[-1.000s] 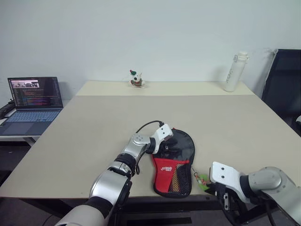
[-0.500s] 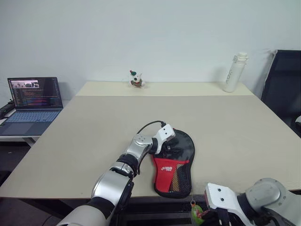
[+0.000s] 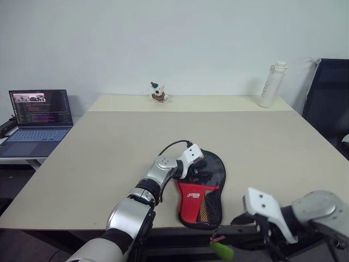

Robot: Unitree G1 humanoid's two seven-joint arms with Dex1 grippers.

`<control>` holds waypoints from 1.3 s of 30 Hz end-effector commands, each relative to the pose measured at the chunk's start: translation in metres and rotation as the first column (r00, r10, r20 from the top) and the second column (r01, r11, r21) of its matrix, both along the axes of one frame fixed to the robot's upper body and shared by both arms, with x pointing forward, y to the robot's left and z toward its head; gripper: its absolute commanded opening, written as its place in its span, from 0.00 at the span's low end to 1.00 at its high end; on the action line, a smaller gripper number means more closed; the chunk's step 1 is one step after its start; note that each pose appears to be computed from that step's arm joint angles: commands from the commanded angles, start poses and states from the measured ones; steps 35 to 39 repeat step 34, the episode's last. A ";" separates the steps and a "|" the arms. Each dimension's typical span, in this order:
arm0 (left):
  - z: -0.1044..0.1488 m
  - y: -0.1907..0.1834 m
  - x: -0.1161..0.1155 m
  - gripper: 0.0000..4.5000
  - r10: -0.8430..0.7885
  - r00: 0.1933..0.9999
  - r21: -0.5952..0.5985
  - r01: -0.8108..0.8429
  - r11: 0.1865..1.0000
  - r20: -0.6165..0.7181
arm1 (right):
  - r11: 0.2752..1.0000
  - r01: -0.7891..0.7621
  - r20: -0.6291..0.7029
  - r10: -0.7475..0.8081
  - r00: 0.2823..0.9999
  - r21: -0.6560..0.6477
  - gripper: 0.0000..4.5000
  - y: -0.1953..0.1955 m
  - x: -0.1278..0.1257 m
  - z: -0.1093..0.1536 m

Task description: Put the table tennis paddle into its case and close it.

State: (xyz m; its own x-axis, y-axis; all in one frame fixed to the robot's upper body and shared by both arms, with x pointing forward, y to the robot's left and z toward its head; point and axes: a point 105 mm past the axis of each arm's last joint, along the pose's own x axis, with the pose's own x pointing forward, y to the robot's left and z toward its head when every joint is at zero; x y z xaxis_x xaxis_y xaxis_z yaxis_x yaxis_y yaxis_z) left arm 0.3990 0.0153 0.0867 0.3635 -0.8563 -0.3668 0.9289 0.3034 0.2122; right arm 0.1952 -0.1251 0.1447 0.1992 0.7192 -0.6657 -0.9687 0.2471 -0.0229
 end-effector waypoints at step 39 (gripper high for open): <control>0.051 0.137 -0.084 0.57 0.318 0.948 -0.228 -0.306 0.924 0.017 | 0.903 0.262 0.357 -0.383 0.852 0.341 0.53 -0.075 0.176 0.046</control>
